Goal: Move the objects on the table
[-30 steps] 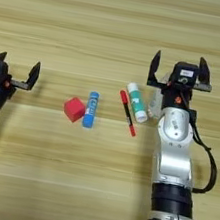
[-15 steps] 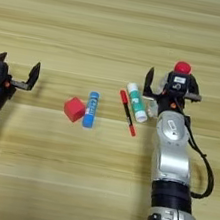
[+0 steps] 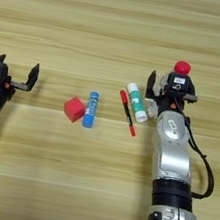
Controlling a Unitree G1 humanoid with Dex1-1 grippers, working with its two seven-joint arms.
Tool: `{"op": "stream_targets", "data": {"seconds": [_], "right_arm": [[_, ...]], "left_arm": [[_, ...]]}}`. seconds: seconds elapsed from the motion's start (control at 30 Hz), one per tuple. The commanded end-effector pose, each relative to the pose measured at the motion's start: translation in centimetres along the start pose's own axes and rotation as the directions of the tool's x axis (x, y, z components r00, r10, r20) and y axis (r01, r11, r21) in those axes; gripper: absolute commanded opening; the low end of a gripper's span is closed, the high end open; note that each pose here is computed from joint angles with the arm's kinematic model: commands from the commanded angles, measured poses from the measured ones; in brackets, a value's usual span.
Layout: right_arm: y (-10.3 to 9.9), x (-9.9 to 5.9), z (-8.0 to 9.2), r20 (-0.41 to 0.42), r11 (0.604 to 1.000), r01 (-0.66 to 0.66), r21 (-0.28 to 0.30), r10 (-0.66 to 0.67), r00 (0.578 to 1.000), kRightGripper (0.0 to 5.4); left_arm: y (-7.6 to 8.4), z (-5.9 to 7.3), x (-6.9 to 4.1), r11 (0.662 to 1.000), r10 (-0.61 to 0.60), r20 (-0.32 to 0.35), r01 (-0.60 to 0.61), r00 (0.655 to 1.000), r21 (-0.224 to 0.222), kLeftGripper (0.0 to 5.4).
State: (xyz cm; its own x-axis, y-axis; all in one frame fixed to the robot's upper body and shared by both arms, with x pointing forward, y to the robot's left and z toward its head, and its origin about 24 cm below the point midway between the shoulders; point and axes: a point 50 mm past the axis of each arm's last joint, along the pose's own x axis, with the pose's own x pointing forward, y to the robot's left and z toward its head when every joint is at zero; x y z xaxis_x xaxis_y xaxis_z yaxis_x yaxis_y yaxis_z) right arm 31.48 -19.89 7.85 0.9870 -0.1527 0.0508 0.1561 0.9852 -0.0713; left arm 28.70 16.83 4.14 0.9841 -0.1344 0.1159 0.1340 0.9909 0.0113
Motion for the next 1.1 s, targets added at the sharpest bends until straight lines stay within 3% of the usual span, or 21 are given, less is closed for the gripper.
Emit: {"op": "stream_targets", "data": {"seconds": [0.03, 0.27, 0.53, 0.93, 1.1], "right_arm": [[0.2, 0.3, 0.2, -0.008, 1.0, -0.013, 0.005, 0.014, 1.0, 4.11], [0.2, 0.3, 0.3, 0.0, 1.0, -0.012, 0.007, 0.012, 1.0, 3.46], [0.0, 0.2, 1.0, 0.042, 1.0, 0.002, 0.028, -0.003, 0.999, 3.28], [0.3, -0.5, 3.7, 0.2, 0.998, -0.023, 0.058, 0.011, 0.98, 3.28], [1.3, -1.0, 4.6, 0.258, 0.995, -0.082, 0.061, 0.063, 0.964, 3.28]], "left_arm": [[0.1, 0.2, 0.3, 1.0, -0.002, 0.004, 0.002, 1.0, 0.014, 5.4], [0.1, 0.2, 0.3, 1.0, -0.006, 0.006, 0.006, 1.0, 0.015, 5.4], [-0.6, 0.3, 0.2, 0.998, -0.05, 0.018, 0.05, 0.999, 0.024, 5.4], [-1.5, 1.0, 0.1, 0.994, -0.106, 0.066, 0.105, 0.992, 0.015, 5.4], [-2.8, 1.9, -0.1, 0.981, -0.194, 0.138, 0.195, 0.971, 0.005, 5.4]]}}
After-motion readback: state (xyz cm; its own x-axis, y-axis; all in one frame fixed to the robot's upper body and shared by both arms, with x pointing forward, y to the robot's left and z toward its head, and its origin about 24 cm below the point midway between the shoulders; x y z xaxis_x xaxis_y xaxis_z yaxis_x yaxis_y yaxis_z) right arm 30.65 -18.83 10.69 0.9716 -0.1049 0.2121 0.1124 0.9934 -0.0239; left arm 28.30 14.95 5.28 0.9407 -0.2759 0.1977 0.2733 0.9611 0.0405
